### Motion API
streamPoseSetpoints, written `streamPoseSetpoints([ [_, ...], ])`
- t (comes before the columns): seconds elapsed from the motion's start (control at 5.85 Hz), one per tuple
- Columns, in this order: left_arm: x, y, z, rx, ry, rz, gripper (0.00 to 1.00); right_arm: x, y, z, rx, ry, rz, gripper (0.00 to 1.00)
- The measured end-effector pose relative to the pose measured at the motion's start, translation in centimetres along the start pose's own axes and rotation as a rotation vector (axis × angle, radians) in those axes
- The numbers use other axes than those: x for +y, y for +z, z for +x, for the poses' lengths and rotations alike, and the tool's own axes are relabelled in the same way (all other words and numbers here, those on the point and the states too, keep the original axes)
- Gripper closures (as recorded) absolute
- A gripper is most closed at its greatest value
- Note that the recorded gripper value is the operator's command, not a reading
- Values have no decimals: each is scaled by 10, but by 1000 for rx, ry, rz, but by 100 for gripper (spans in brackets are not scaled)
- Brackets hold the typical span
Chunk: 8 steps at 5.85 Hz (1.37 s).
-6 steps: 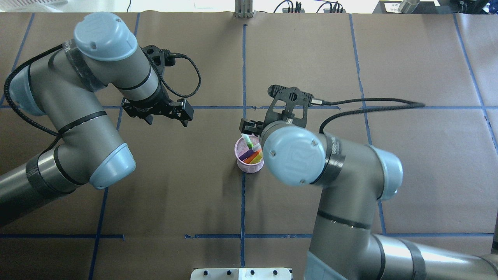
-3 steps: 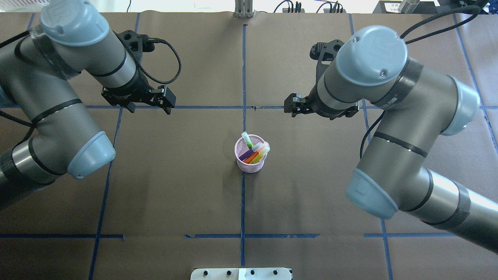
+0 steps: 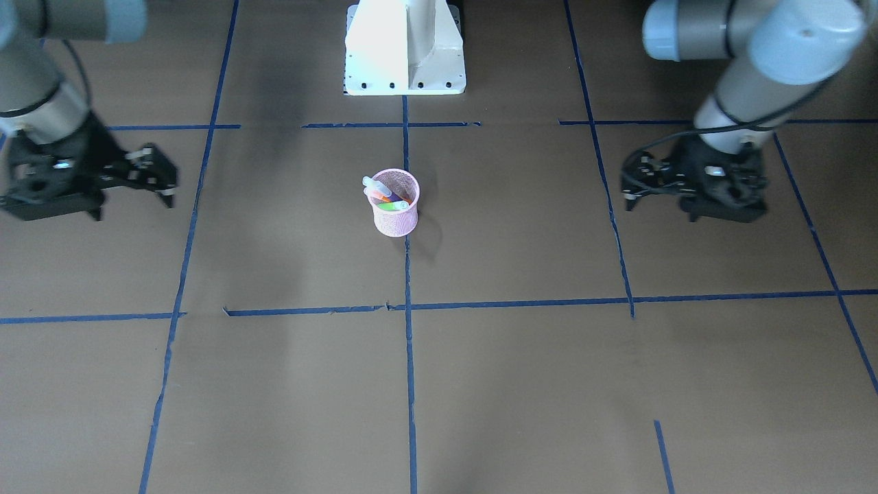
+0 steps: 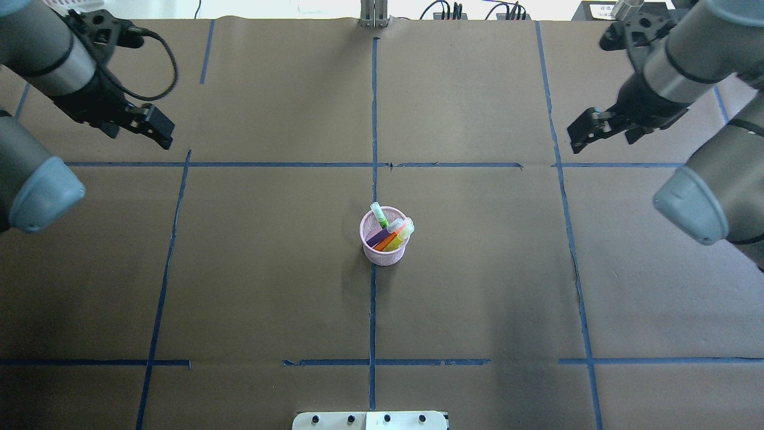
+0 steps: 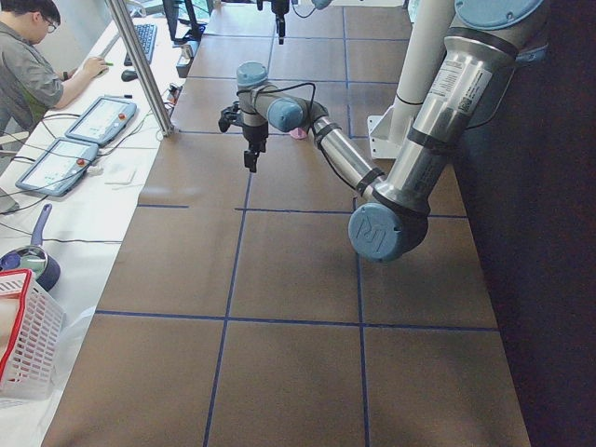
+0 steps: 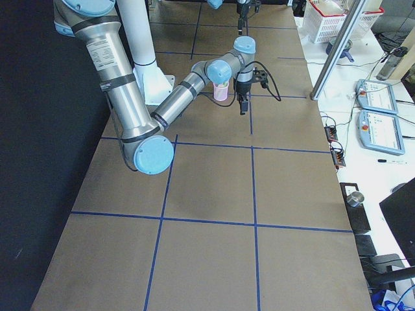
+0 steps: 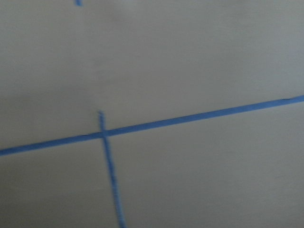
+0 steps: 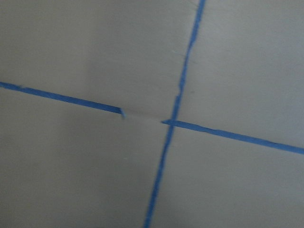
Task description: Collect pens into pen holder
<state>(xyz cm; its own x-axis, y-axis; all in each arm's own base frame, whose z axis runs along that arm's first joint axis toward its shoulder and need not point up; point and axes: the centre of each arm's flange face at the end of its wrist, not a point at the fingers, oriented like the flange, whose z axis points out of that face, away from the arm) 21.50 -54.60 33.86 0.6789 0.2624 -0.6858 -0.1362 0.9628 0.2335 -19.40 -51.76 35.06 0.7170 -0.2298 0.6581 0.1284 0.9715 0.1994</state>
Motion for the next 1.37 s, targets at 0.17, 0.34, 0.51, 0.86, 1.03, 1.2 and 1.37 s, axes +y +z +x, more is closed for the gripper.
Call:
streamPoseSetpoints([
  [0.17,13,-16,-75,-1,51,-2,0,22,-5,79,16,-63,-20,0],
  [0.34,37,-27,-145,7,63,-9,0,52,-9,147,23,-109,-39,0],
  [0.51,69,-31,-208,11,34,-16,0,89,-8,208,32,-121,-63,0],
  [0.86,139,-24,-302,3,-32,-50,0,164,3,304,21,14,-108,0],
  [1.03,170,-15,-329,3,-82,-73,0,193,13,328,-11,83,-127,0],
  [1.2,188,-8,-341,2,-113,-89,0,207,19,337,-26,112,-139,0],
  [1.37,199,-3,-347,5,-130,-102,0,211,21,339,-32,120,-142,0],
])
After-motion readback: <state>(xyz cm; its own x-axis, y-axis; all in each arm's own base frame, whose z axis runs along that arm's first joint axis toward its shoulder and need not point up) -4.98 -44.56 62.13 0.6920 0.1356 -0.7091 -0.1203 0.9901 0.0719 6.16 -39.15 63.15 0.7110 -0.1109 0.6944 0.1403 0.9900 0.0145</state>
